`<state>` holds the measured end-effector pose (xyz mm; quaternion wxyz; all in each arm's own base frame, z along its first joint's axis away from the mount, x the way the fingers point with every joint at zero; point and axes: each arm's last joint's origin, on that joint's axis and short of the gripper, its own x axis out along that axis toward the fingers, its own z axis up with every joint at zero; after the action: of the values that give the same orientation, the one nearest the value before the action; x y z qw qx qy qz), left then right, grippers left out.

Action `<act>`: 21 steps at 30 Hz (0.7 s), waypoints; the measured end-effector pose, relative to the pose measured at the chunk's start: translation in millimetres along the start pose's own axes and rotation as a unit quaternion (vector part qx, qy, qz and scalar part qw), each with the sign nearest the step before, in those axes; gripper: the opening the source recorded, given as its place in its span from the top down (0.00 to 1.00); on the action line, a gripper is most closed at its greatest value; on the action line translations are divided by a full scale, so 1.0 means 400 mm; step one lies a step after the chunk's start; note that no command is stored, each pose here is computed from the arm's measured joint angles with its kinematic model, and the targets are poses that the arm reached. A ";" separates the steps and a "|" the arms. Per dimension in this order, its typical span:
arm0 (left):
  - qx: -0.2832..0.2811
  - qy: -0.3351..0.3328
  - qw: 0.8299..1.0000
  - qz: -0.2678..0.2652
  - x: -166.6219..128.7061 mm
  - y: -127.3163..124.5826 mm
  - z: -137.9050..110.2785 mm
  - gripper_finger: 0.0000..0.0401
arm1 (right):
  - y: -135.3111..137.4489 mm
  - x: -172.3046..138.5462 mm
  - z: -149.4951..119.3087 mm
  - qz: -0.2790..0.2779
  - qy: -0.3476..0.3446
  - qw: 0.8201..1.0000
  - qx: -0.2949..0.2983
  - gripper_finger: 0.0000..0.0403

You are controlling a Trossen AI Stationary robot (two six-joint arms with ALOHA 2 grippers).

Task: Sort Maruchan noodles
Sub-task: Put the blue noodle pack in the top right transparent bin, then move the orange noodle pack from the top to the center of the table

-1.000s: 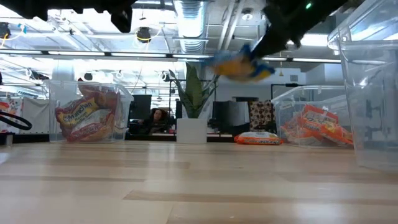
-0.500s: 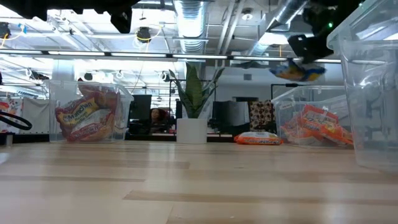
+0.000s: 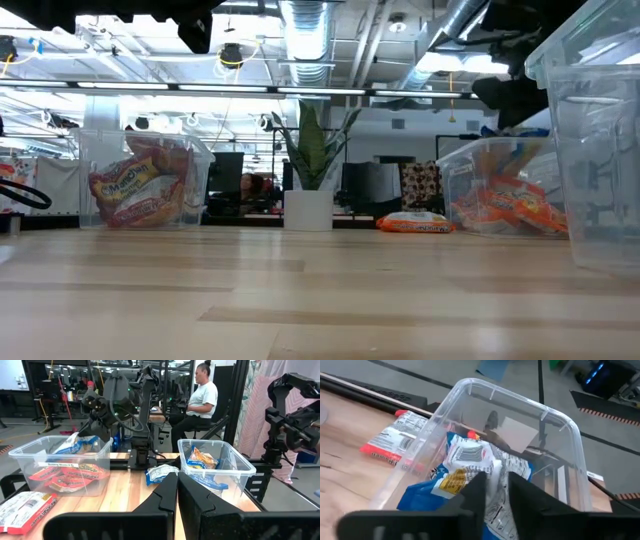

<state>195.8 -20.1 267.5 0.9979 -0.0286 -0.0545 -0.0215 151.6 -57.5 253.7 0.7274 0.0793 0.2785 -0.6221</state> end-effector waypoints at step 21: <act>0.001 -0.001 1.000 0.027 0.000 0.004 0.000 1.00 | 0.173 0.083 0.218 0.166 0.034 0.984 -0.051 0.37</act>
<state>195.8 -18.4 267.5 0.9980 -0.0295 -0.0550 0.0055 246.3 -111.7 293.6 0.8136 0.1088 0.3176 -0.4747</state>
